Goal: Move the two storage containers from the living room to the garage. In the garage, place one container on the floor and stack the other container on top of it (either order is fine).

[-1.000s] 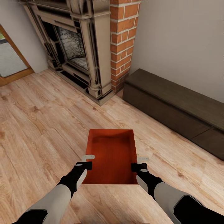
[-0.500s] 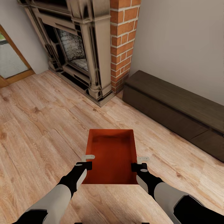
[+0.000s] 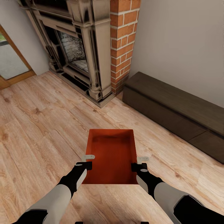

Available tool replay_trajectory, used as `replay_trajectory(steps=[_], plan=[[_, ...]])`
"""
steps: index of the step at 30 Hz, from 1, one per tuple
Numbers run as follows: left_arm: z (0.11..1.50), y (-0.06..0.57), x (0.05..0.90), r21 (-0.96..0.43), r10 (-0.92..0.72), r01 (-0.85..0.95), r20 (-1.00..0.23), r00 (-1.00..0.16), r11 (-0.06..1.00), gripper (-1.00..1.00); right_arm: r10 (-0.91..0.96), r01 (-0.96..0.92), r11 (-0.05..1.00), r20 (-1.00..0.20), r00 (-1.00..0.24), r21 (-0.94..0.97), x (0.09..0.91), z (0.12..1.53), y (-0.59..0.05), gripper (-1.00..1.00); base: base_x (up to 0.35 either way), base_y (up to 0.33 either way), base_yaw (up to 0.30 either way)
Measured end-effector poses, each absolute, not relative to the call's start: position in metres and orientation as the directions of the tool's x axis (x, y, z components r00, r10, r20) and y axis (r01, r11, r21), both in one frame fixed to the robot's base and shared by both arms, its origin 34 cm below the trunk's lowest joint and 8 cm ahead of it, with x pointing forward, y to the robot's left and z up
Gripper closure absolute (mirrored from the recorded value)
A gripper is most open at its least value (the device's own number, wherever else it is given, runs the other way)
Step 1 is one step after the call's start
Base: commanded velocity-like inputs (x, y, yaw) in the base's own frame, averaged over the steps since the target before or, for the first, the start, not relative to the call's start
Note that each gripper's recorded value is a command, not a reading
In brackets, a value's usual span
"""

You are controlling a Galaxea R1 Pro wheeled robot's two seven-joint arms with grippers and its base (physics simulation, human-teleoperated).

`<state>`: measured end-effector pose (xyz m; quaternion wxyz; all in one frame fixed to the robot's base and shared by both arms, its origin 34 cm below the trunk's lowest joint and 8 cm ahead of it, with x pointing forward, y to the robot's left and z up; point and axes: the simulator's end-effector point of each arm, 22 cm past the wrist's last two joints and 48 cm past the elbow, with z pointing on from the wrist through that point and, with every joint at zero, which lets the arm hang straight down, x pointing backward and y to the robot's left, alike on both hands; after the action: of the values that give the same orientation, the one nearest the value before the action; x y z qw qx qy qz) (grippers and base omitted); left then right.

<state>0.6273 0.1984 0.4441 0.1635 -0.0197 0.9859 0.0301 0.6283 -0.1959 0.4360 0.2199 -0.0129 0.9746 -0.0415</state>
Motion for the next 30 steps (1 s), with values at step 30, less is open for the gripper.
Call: replay_trajectory(steps=[30], plan=[[0.491, 0.198, 0.627, 0.053, -0.029, -0.049, -0.323, -0.946, 0.997, 1.00, -0.044, -0.008, 0.996, -0.427, -0.903, -0.087, 0.628, 0.483, -0.196, 1.00, 0.000, 0.000, 0.000]])
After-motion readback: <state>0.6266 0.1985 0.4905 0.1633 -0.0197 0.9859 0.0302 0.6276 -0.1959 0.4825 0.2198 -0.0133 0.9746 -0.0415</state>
